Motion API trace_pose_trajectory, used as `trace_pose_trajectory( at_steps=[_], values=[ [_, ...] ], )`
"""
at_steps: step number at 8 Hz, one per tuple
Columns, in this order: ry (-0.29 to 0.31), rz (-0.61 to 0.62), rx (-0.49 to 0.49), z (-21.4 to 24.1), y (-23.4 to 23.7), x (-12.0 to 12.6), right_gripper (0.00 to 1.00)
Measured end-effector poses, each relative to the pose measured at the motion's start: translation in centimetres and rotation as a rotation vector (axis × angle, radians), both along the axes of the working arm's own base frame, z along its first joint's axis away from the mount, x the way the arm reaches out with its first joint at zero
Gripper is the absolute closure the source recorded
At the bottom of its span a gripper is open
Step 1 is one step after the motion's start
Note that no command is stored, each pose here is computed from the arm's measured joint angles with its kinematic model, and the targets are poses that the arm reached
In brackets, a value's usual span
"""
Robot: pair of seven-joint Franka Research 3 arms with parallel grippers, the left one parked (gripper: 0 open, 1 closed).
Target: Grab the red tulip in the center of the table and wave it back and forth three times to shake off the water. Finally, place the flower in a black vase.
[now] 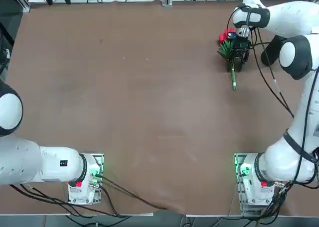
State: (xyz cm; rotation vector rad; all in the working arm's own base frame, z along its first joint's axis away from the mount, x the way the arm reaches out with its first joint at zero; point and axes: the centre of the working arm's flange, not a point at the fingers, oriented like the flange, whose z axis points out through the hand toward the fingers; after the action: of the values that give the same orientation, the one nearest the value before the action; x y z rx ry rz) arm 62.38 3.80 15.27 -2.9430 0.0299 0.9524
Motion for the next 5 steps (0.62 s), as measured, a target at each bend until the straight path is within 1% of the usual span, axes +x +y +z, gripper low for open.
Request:
trace_pose_trajectory(
  at_steps=[1,2,3,5],
  values=[
    [-0.002,0.001,0.0,0.13,0.04,0.11,0.62],
    [-0.002,0.002,-0.004,0.41,0.17,0.25,0.77],
    [-0.002,-0.003,-0.009,0.53,0.32,0.32,0.82],
    [-0.006,-0.014,-0.018,0.62,0.44,0.44,0.84]
  ],
)
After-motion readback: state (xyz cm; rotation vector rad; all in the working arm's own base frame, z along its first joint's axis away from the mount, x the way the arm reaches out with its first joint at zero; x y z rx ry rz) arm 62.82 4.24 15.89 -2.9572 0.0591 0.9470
